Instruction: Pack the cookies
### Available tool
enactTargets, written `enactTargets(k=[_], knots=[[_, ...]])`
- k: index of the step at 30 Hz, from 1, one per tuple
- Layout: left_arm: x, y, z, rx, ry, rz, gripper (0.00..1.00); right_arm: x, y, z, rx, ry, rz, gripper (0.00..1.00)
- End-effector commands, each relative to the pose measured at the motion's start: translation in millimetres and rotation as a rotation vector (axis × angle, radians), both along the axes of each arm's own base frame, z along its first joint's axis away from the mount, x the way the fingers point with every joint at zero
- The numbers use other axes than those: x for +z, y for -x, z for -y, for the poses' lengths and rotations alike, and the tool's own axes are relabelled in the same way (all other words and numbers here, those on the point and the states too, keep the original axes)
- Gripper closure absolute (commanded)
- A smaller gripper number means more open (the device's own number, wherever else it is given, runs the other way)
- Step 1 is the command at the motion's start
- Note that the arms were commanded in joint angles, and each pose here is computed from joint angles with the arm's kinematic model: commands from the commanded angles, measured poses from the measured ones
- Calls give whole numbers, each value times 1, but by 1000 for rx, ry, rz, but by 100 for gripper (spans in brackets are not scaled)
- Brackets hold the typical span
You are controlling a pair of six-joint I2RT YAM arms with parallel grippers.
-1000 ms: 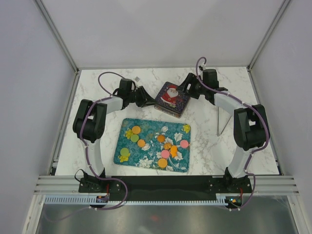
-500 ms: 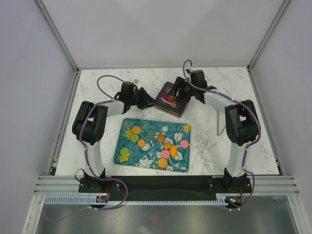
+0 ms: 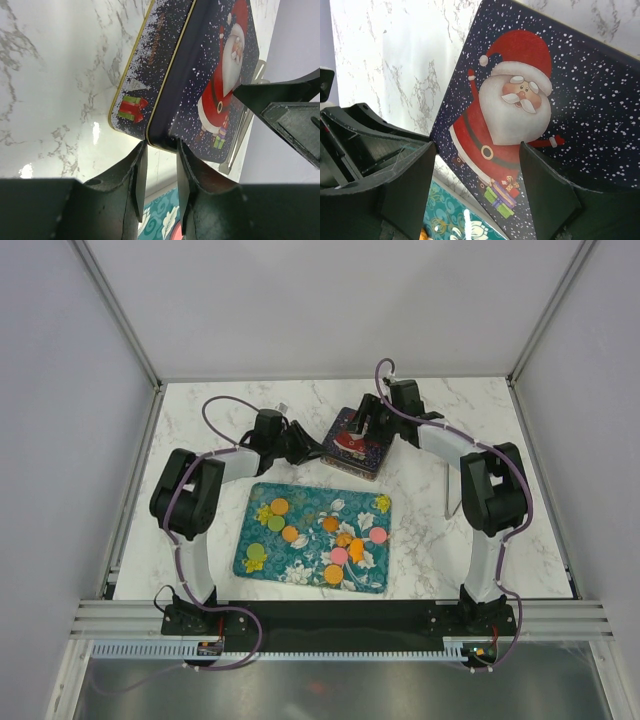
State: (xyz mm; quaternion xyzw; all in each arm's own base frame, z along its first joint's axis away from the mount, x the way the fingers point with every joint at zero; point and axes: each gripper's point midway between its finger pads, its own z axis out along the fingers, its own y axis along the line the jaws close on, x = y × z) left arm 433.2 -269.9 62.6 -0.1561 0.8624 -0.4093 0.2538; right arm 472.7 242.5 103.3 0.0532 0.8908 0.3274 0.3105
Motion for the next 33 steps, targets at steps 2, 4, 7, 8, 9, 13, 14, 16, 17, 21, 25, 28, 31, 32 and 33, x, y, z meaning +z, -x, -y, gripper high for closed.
enactTargets(k=[2, 4, 7, 8, 9, 13, 14, 16, 17, 21, 25, 28, 31, 32, 33], knots=[[-85, 64, -2, -23, -195, -263, 67, -20, -3, 12, -28, 94, -38, 23], [-80, 68, 4, -40, -196, -249, 67, -22, -5, 15, -30, 120, -43, 23], [-73, 79, 18, -81, -197, -228, 67, -25, -11, 15, -30, 136, -49, 23], [-71, 82, 21, -93, -199, -222, 67, -25, -13, 15, -31, 136, -49, 23], [-68, 84, 24, -101, -198, -213, 68, -29, -13, 15, -30, 143, -57, 23], [-62, 96, 38, -148, -201, -188, 67, -29, -22, 11, -20, 140, -53, 23], [-59, 96, 40, -158, -191, -181, 67, -28, -23, 9, -17, 136, -51, 23], [-56, 97, 43, -167, -185, -173, 67, -28, -26, 5, -7, 128, -48, 23], [-54, 96, 44, -169, -182, -167, 67, -28, -27, 3, -3, 124, -48, 23], [-50, 93, 47, -178, -176, -153, 68, -33, -28, -4, 15, 127, -56, 23], [-33, 84, 48, -187, -175, -87, 66, -27, -28, -3, 22, 137, -28, 23], [-7, 66, 49, -185, -176, 5, 62, -2, -35, -2, 21, 134, 39, 23], [19, 50, 44, -179, -167, 75, 59, 35, -43, -3, 22, 118, 121, 22], [32, 45, 45, -182, -155, 106, 58, 55, -44, -2, 18, 110, 159, 22], [41, 41, 43, -179, -151, 125, 57, 69, -46, 2, 5, 108, 186, 21]])
